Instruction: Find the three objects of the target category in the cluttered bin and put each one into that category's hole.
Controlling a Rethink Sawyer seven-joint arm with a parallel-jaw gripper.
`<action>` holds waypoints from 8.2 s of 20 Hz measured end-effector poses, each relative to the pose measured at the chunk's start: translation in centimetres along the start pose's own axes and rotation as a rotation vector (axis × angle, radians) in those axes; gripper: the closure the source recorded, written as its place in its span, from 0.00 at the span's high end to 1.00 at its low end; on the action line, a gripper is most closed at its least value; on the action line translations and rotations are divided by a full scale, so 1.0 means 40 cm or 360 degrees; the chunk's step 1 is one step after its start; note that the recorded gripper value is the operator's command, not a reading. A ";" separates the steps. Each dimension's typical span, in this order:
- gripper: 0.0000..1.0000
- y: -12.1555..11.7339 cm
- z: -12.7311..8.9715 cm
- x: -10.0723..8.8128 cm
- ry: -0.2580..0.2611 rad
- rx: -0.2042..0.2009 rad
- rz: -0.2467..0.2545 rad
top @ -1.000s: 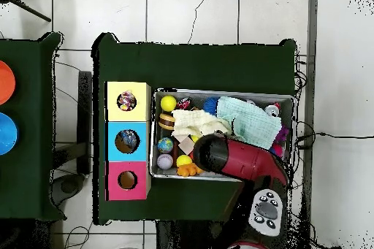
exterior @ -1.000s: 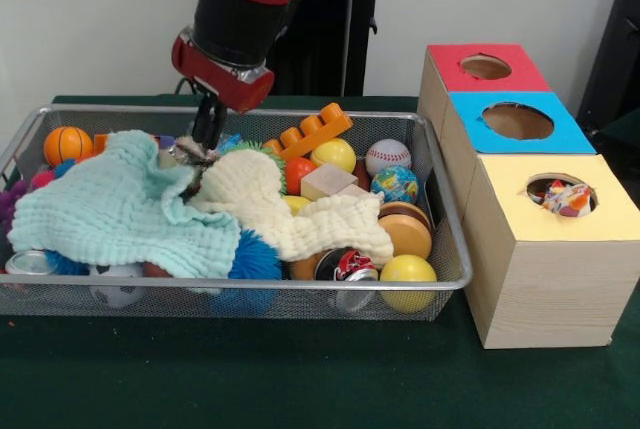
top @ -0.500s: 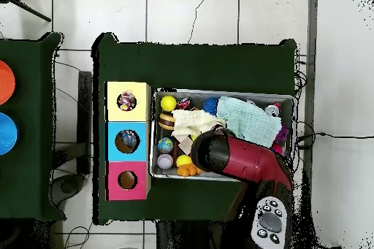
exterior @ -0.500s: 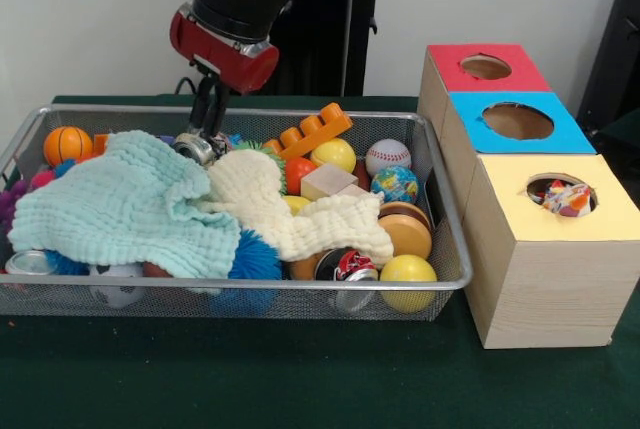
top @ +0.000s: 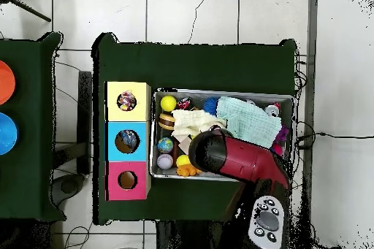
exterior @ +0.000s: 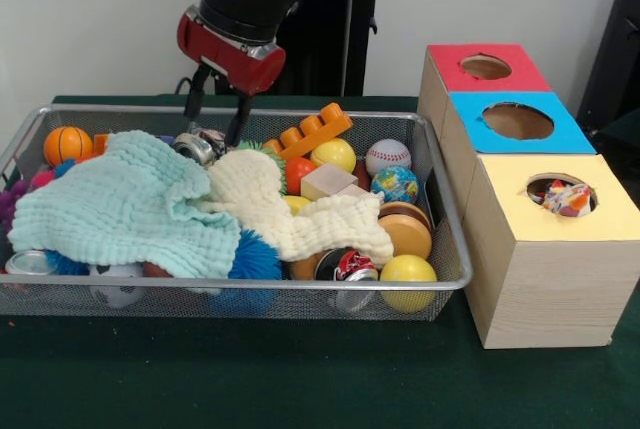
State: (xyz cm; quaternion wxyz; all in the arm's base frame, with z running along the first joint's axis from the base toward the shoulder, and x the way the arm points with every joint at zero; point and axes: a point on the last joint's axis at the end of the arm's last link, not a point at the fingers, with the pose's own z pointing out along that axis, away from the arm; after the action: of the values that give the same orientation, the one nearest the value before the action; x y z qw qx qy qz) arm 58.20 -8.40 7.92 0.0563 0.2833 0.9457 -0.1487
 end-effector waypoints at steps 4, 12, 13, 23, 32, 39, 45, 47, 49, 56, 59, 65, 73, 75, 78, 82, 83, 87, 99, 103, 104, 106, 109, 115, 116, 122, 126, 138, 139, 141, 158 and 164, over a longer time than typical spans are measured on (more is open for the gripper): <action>1.00 0.025 -0.007 0.034 0.0032 0.0007 -0.0037; 1.00 0.082 -0.026 0.174 0.0162 0.0068 -0.0167; 1.00 0.084 -0.025 0.181 0.0172 0.0072 -0.0173; 1.00 0.070 0.064 0.260 0.0305 0.0151 -0.0215; 1.00 0.036 0.159 0.318 0.0399 0.0228 -0.0231; 1.00 0.012 0.186 0.321 0.0392 0.0248 -0.0220; 1.00 -0.010 0.199 0.310 0.0362 0.0255 -0.0204; 1.00 -0.022 0.208 0.305 0.0358 0.0258 -0.0190; 1.00 -0.029 0.216 0.300 0.0353 0.0259 -0.0183; 1.00 -0.051 0.242 0.278 0.0340 0.0257 -0.0152; 1.00 -0.072 0.251 0.270 0.0353 0.0260 -0.0123; 1.00 -0.098 0.259 0.250 0.0371 0.0234 -0.0063; 1.00 -0.045 0.190 0.224 0.0279 0.0197 -0.0104; 1.00 -0.029 0.175 0.222 0.0259 0.0187 -0.0119; 1.00 -0.011 0.164 0.226 0.0244 0.0182 -0.0141; 1.00 -0.009 0.180 0.236 0.0259 0.0191 -0.0152; 1.00 -0.009 0.185 0.239 0.0264 0.0195 -0.0156; 1.00 -0.009 0.201 0.247 0.0277 0.0204 -0.0165; 1.00 -0.010 0.201 0.248 0.0282 0.0207 -0.0164; 1.00 -0.014 0.198 0.242 0.0296 0.0222 -0.0161; 1.00 -0.017 0.196 0.239 0.0300 0.0229 -0.0160; 1.00 -0.028 0.196 0.231 0.0304 0.0248 -0.0154; 1.00 -0.042 0.207 0.224 0.0284 0.0254 -0.0156; 1.00 -0.082 0.243 0.194 0.0146 0.0220 -0.0176; 1.00 -0.086 0.247 0.190 0.0134 0.0216 -0.0174; 1.00 -0.097 0.256 0.186 0.0124 0.0213 -0.0165; 1.00 -0.102 0.262 0.188 0.0130 0.0216 -0.0161; 1.00 -0.099 0.249 0.201 0.0195 0.0259 -0.0165; 1.00 -0.098 0.247 0.204 0.0203 0.0267 -0.0167; 1.00 -0.097 0.240 0.216 0.0235 0.0298 -0.0177; 1.00 -0.068 0.275 0.253 0.0340 0.0410 -0.0218; 1.00 -0.070 0.278 0.248 0.0337 0.0412 -0.0210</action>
State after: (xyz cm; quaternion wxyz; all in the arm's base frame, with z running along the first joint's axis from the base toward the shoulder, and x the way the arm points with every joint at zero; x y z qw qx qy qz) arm 48.64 -8.95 -3.83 -0.0903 0.2396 0.9359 -0.2420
